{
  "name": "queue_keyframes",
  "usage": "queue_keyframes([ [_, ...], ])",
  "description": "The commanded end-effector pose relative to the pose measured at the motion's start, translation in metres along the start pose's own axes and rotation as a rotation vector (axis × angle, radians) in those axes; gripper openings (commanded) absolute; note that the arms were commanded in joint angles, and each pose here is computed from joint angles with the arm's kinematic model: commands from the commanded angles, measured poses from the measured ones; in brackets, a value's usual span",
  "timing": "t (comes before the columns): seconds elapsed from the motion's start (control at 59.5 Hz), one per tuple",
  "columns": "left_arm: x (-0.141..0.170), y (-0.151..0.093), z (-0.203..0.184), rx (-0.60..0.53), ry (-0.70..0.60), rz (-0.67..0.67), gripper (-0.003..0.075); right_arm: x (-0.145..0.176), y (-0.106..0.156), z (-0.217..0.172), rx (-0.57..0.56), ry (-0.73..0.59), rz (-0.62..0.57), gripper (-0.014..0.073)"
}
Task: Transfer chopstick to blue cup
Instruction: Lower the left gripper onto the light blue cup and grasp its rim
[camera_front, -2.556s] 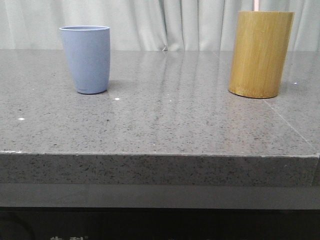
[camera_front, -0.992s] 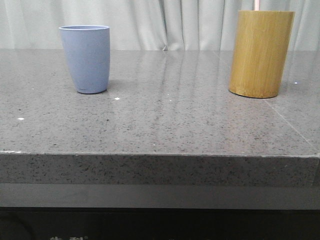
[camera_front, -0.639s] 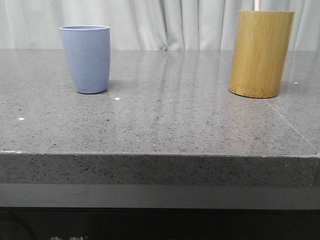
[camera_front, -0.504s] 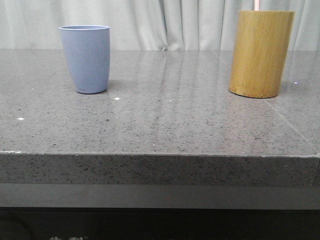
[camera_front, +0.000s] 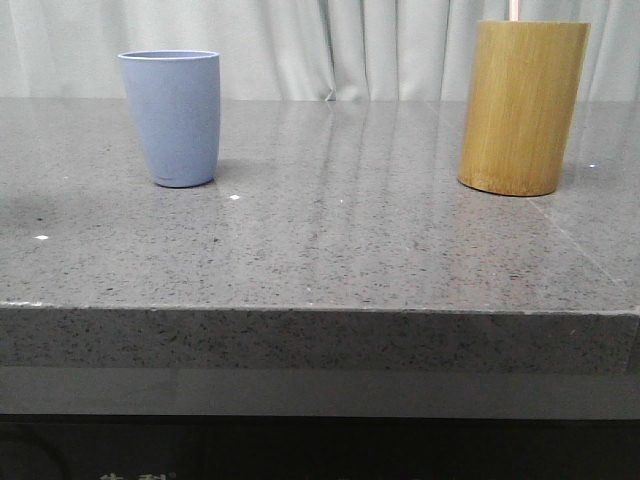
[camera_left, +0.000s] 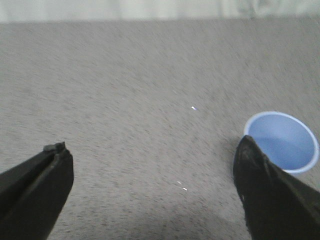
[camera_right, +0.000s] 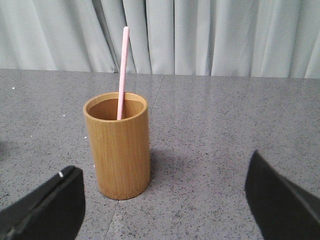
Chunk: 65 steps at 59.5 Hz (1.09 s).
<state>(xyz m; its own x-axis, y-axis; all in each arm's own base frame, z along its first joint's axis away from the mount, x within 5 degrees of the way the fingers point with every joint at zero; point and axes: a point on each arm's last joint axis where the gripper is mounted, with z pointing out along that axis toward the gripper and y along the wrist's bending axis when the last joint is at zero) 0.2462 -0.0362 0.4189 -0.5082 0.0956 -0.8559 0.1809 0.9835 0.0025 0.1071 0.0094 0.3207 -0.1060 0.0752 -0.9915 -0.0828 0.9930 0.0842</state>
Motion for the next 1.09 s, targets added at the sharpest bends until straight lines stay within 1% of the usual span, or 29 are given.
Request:
queue_keyframes([
  [0.0, -0.028, -0.015, 0.008, 0.059, -0.006, 0.034, 0.0641, -0.019, 0.000, -0.001, 0.006, -0.111, -0.001, 0.0654],
  [0.219, -0.049, -0.043, 0.063, 0.135, 0.131, 0.084, 0.0641, -0.019, 0.000, -0.001, 0.006, -0.111, -0.001, 0.0654],
  [0.37, -0.051, -0.059, 0.094, 0.167, 0.211, 0.110, 0.0641, -0.019, 0.000, -0.001, 0.006, -0.110, -0.001, 0.0654],
  [0.42, -0.049, -0.064, 0.106, 0.176, 0.259, 0.119, 0.0641, -0.019, 0.000, -0.001, 0.006, -0.110, -0.001, 0.0654],
  [0.538, -0.046, -0.067, 0.126, 0.178, 0.335, 0.128, 0.0641, -0.019, 0.000, -0.001, 0.006, -0.110, -0.001, 0.0654],
  [0.673, -0.040, -0.070, 0.146, 0.187, 0.380, 0.122, 0.0641, -0.019, 0.000, -0.001, 0.006, -0.110, -0.001, 0.0654],
  [0.858, -0.031, -0.072, 0.159, 0.200, 0.432, 0.113, 0.0634, -0.019, 0.000, -0.001, 0.006, -0.110, -0.001, 0.0654],
  [0.908, -0.029, -0.072, 0.161, 0.200, 0.443, 0.114, 0.0605, -0.019, 0.000, -0.001, 0.006, -0.110, -0.001, 0.0654],
  [0.992, -0.028, -0.072, 0.162, 0.200, 0.452, 0.114, 0.0515, -0.019, 0.000, -0.001, 0.006, -0.110, -0.001, 0.0654],
  [1.059, -0.028, -0.072, 0.162, 0.200, 0.448, 0.114, 0.0381, -0.019, 0.000, -0.001, 0.006, -0.110, -0.001, 0.0654],
  [1.076, -0.029, -0.072, 0.162, 0.199, 0.443, 0.114, 0.0333, -0.019, 0.000, -0.001, 0.006, -0.110, -0.001, 0.0654],
])
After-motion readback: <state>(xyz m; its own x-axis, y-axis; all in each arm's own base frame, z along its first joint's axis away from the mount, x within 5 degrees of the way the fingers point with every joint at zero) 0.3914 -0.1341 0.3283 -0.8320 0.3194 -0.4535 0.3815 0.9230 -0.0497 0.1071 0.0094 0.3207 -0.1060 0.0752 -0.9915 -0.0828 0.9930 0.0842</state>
